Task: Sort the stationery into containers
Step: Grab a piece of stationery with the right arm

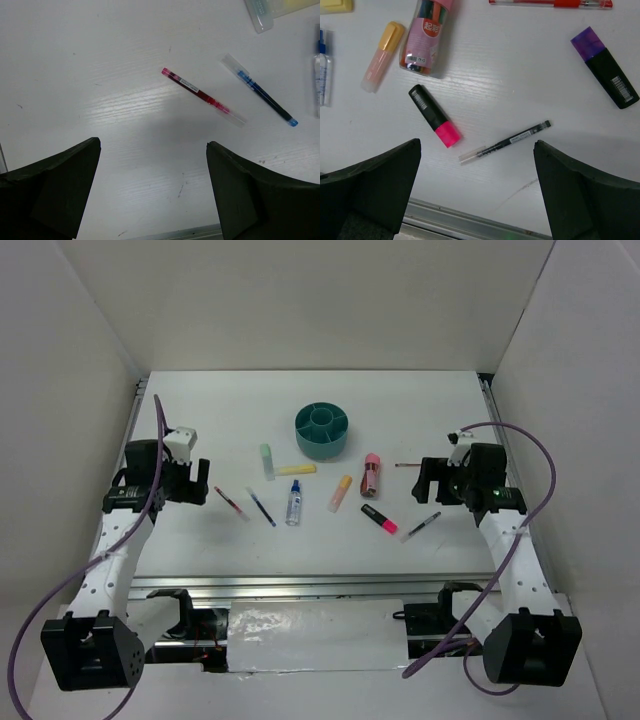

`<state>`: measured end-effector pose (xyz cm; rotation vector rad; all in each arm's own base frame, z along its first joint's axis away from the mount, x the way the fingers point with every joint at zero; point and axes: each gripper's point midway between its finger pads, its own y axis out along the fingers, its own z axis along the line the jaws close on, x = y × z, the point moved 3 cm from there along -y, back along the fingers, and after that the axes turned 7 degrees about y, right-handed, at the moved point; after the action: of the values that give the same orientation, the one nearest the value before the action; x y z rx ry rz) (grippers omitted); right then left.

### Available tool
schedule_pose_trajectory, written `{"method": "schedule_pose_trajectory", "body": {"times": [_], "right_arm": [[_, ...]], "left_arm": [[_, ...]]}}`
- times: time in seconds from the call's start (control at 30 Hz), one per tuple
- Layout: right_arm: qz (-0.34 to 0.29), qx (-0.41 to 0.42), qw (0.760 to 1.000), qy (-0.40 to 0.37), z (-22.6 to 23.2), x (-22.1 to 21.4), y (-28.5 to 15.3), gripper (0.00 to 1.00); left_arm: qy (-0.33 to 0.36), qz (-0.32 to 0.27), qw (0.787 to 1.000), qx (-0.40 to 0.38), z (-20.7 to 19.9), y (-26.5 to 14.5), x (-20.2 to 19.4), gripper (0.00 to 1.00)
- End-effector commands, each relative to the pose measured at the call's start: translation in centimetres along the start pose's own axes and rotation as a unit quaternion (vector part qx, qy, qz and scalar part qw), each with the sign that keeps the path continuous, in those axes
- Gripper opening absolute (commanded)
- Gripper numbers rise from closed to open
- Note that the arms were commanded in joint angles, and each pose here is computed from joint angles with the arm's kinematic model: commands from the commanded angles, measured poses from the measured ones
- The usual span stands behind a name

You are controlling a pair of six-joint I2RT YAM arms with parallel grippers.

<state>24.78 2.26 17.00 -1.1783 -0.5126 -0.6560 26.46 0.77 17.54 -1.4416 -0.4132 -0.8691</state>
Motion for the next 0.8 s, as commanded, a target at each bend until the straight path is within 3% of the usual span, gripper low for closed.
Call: {"method": "schedule_pose_trajectory", "body": {"times": [0.0,0.23,0.43,0.47,0.53,0.57,0.63,0.67,0.77], "right_arm": [[-0.004,-0.001,1.000,0.004,0.2,1.2,0.0,1.00],[0.030,0.013,0.999,0.020,1.4,1.4,0.9,1.00],[0.092,0.029,0.994,0.051,3.7,2.6,2.9,1.00],[0.129,0.022,0.990,0.060,4.0,2.0,4.1,1.00],[0.133,0.010,0.989,0.066,5.0,4.1,4.7,1.00],[0.181,0.001,0.981,0.072,5.2,3.1,6.1,1.00],[0.183,0.000,0.980,0.077,6.2,5.0,7.1,0.98],[0.223,-0.010,0.972,0.079,6.2,4.0,8.7,0.97],[0.229,-0.023,0.970,0.075,7.0,5.7,11.2,0.94]], "left_arm": [[0.001,-0.026,1.000,0.014,0.5,-0.5,1.1,0.99],[-0.034,-0.021,0.997,0.069,2.1,-0.4,1.2,0.98],[-0.041,-0.024,0.996,0.072,2.1,-0.3,1.3,0.98],[-0.041,-0.022,0.996,0.072,2.1,-0.3,1.3,0.98],[-0.043,-0.019,0.996,0.071,2.1,-0.2,1.2,0.98],[-0.043,-0.018,0.996,0.070,2.1,-0.1,1.3,0.98],[-0.048,-0.012,0.996,0.069,2.1,0.1,1.1,0.98],[-0.051,-0.012,0.996,0.070,2.1,0.1,1.1,0.98],[-0.054,-0.008,0.996,0.069,2.1,0.3,1.0,0.98]]}}
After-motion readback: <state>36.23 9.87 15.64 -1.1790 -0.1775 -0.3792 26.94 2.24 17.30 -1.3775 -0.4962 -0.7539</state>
